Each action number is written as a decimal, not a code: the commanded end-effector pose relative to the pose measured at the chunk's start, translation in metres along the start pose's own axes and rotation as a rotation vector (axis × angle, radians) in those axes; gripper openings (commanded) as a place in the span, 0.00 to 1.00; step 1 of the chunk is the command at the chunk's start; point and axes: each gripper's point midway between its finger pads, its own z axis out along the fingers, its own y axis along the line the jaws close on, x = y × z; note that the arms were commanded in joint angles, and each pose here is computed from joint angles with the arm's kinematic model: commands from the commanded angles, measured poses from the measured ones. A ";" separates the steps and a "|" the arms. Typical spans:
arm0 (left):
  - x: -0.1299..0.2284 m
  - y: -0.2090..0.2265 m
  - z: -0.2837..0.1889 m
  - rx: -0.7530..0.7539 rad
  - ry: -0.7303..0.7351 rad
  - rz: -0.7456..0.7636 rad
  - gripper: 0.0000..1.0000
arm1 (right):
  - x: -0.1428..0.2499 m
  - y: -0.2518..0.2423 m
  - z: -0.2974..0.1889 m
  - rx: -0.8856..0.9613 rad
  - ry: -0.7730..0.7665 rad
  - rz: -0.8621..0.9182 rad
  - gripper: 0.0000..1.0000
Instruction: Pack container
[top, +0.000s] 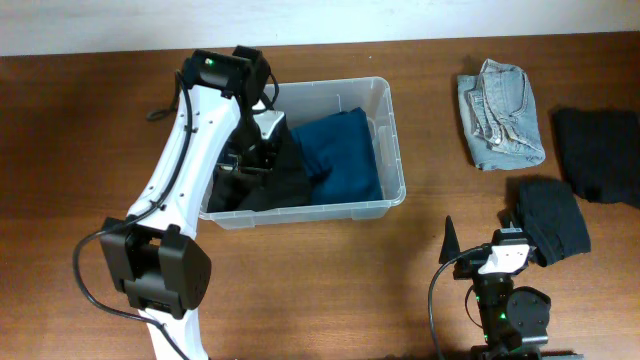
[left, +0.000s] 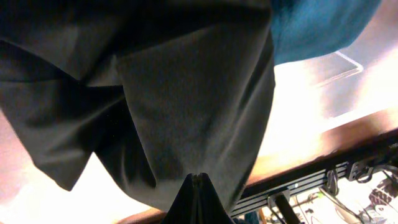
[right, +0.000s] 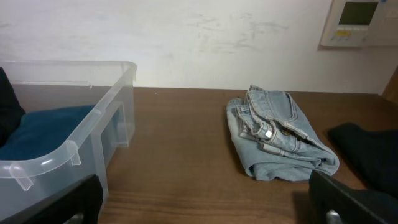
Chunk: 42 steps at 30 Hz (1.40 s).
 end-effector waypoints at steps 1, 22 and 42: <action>0.004 -0.002 -0.001 0.018 0.005 -0.017 0.01 | 0.002 0.002 0.000 -0.008 0.003 0.001 0.98; 0.002 0.012 0.076 0.025 0.060 -0.029 0.01 | 0.002 0.002 0.000 -0.008 0.003 0.001 0.98; -0.059 0.007 -0.044 -0.080 -0.320 0.038 0.01 | 0.002 0.002 0.000 -0.008 0.003 0.001 0.98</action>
